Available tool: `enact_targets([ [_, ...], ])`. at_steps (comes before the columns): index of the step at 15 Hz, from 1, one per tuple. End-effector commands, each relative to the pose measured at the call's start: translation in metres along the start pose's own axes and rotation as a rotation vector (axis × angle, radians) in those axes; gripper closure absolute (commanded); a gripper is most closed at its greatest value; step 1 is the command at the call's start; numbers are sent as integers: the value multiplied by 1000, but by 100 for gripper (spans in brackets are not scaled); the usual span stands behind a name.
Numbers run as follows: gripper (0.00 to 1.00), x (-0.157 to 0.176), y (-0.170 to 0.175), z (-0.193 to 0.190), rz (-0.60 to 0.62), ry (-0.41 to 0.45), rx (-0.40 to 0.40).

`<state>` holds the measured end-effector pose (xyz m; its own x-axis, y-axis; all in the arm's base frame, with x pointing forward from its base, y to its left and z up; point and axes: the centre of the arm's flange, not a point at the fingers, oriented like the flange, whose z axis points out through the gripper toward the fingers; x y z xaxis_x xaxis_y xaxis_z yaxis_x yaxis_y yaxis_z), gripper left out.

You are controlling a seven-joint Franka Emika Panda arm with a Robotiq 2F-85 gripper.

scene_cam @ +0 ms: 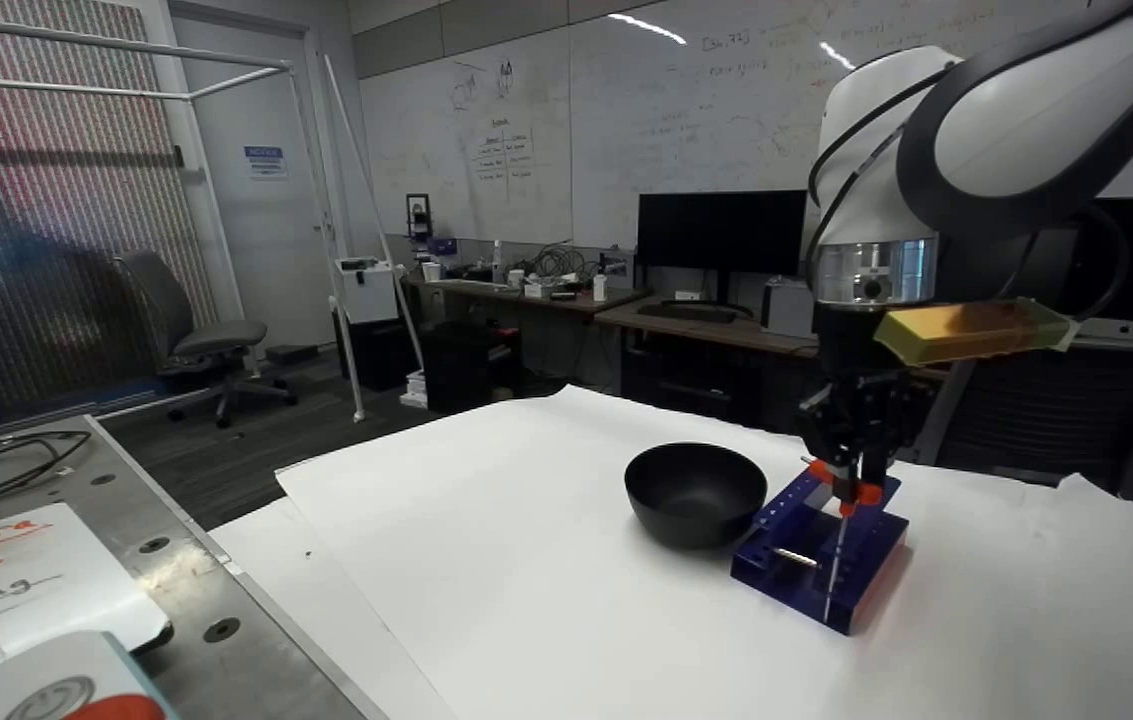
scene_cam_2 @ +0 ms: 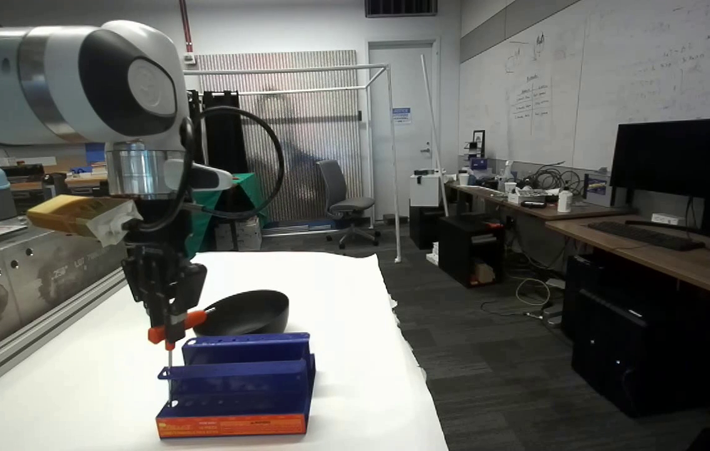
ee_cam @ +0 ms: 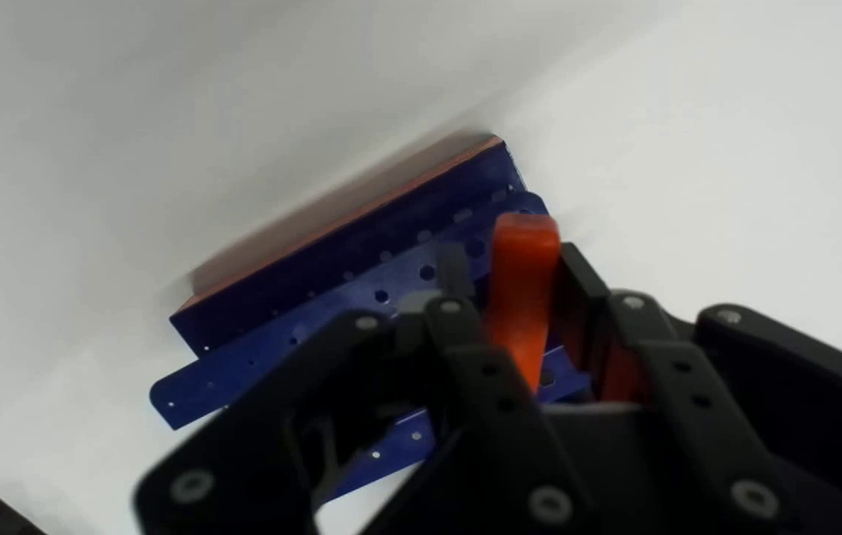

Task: Pick up the wrench from the toolbox and place it inside the black bowl

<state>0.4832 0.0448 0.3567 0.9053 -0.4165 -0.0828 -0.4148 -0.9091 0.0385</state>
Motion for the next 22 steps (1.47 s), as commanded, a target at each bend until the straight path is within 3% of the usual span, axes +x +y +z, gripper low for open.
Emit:
enact_targets([
  [1,96,-1,5,-9,-40,20,33],
  [4,92,-12,3,-39,-34,42,34],
  [9,91,-37,4,-124,-2,150,34],
  [13,92,-36,14,-162,50,285,156],
  [16,93,-10,25,-156,117,394,252],
  [20,95,37,41,-108,206,540,349],
  [22,95,57,43,-78,237,541,383],
])
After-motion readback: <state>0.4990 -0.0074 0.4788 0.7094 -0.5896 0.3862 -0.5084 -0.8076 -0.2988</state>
